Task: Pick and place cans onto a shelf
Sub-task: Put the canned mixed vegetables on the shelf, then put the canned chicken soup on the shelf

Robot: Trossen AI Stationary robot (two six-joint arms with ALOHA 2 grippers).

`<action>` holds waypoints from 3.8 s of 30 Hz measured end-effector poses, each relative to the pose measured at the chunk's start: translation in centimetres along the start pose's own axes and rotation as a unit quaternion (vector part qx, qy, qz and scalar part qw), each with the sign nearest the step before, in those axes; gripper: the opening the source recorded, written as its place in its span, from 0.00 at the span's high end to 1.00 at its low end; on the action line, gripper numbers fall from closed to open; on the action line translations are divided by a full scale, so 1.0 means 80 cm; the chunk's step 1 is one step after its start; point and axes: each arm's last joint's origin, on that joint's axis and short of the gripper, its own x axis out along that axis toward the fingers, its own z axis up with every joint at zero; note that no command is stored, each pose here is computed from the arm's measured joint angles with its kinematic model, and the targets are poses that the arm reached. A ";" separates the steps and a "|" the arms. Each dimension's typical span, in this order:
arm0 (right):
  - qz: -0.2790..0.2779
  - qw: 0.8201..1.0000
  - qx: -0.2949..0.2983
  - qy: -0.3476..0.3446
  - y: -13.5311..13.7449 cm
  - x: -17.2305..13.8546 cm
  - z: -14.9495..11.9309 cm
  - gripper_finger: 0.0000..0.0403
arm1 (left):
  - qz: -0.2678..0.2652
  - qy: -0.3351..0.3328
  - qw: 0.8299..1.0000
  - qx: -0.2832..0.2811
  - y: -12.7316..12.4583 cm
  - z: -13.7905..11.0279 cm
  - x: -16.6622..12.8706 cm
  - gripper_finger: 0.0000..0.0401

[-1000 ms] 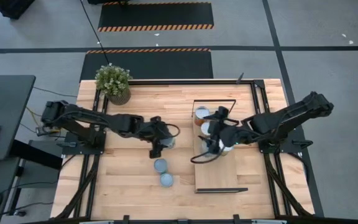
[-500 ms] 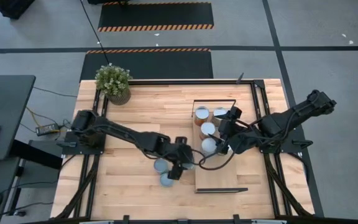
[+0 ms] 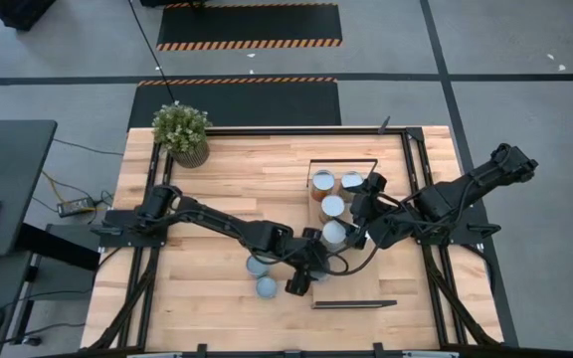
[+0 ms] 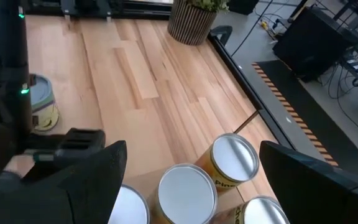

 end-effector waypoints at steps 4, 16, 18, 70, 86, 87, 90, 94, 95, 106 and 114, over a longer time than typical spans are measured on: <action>0.000 1.000 -0.001 0.000 0.000 0.000 0.000 0.07 | -0.016 -0.031 0.999 0.012 0.000 0.007 0.001 0.27; 0.003 1.000 0.001 -0.005 0.001 0.000 0.002 0.07 | -0.026 -0.028 0.999 0.028 -0.002 0.000 0.018 0.12; 0.004 1.000 0.000 -0.006 0.001 0.000 0.002 0.07 | -0.020 -0.031 0.999 0.035 -0.002 0.001 0.018 0.12; 0.174 0.972 -0.135 0.085 0.101 0.042 -0.048 0.07 | 0.172 0.056 0.983 0.031 -0.037 -0.058 -0.134 0.39; 0.189 0.958 -0.162 0.139 0.094 0.057 -0.053 0.07 | 0.203 -0.061 0.977 -0.010 -0.024 -0.105 -0.230 0.42; 0.188 0.958 -0.167 0.138 0.095 0.058 -0.053 0.07 | 0.208 -0.065 0.976 -0.012 -0.023 -0.107 -0.237 0.42; 0.177 0.956 -0.186 0.141 0.098 0.063 -0.057 0.07 | 0.221 -0.087 0.971 -0.020 -0.020 -0.109 -0.257 0.42; 0.160 0.954 -0.206 0.147 0.099 0.067 -0.061 0.07 | 0.226 -0.116 0.967 -0.032 -0.018 -0.108 -0.278 0.42; 0.156 0.954 -0.208 0.148 0.099 0.067 -0.061 0.07 | 0.225 -0.121 0.966 -0.037 -0.018 -0.108 -0.281 0.42; 0.115 0.958 -0.219 0.145 0.095 0.071 -0.062 0.07 | 0.220 -0.126 0.966 -0.044 -0.018 -0.109 -0.286 0.42; 0.119 0.961 -0.208 0.136 0.093 0.063 -0.044 0.07 | 0.087 -0.092 0.991 -0.048 -0.028 -0.117 -0.279 0.42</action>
